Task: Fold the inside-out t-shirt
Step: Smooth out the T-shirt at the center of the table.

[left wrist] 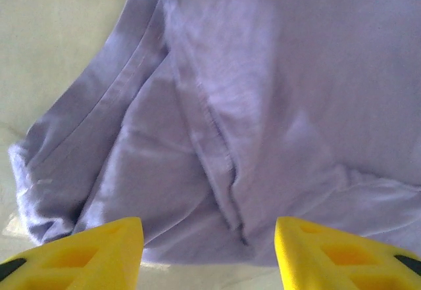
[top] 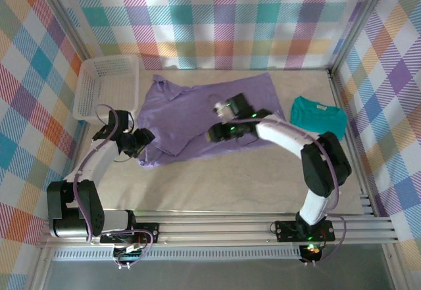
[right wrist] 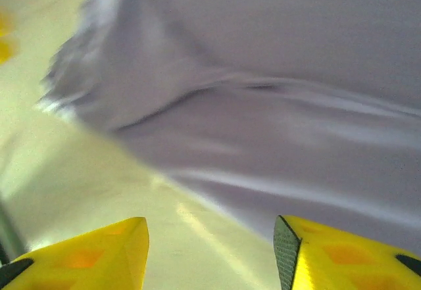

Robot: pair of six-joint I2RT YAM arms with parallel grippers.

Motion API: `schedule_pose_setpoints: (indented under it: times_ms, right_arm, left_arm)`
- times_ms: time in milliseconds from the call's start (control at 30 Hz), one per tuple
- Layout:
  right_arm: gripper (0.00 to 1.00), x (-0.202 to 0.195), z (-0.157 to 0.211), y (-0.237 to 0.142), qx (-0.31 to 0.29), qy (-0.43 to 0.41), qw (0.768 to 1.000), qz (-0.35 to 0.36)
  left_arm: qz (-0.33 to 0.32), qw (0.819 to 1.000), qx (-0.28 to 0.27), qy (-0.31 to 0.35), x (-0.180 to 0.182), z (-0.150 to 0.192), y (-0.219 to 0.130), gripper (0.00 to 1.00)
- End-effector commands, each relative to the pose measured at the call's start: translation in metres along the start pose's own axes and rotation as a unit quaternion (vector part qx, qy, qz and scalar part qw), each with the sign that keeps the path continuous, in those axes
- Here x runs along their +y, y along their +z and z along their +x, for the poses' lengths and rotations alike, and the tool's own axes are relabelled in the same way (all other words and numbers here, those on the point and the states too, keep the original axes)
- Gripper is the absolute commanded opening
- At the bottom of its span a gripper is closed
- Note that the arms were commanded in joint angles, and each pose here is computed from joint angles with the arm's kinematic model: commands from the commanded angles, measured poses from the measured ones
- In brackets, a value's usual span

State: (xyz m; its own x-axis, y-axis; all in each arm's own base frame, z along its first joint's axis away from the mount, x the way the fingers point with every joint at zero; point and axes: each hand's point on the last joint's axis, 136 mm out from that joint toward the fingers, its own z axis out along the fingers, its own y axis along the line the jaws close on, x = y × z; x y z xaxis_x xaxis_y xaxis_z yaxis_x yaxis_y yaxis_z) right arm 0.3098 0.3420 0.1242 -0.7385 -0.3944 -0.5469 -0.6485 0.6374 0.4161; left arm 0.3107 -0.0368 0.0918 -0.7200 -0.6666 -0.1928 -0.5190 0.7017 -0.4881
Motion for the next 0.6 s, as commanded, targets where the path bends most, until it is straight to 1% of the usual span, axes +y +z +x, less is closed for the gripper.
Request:
schedule_pose_setpoints:
  times_ms: [0, 67, 133, 200, 333, 567]
  right_arm:
    - [0.56, 0.031, -0.013, 0.031, -0.018, -0.147, 0.989, -0.017]
    - [0.57, 0.047, -0.015, 0.05, -0.015, -0.196, 0.98, -0.035]
    - [0.59, 0.061, -0.013, 0.07, -0.005, -0.228, 0.972, -0.054]
    - [0.6, 0.071, -0.01, 0.089, 0.008, -0.252, 0.966, -0.056]
    - [0.6, 0.071, -0.009, 0.118, 0.02, -0.26, 0.964, -0.049]
    - [0.58, 0.062, -0.003, 0.141, 0.048, -0.269, 0.961, -0.033]
  left_arm:
    - [0.022, 1.0, 0.007, 0.002, -0.003, 0.006, 0.005, 0.52]
    - [0.032, 0.999, 0.024, -0.005, -0.003, 0.011, 0.015, 0.49]
    - [0.037, 0.998, 0.039, -0.013, -0.002, 0.014, 0.024, 0.46]
    - [0.028, 0.999, 0.044, -0.017, 0.004, 0.015, 0.031, 0.44]
    - [0.006, 0.998, 0.049, -0.024, 0.02, 0.018, 0.04, 0.42]
    - [-0.006, 0.998, 0.055, -0.027, 0.031, 0.023, 0.047, 0.41]
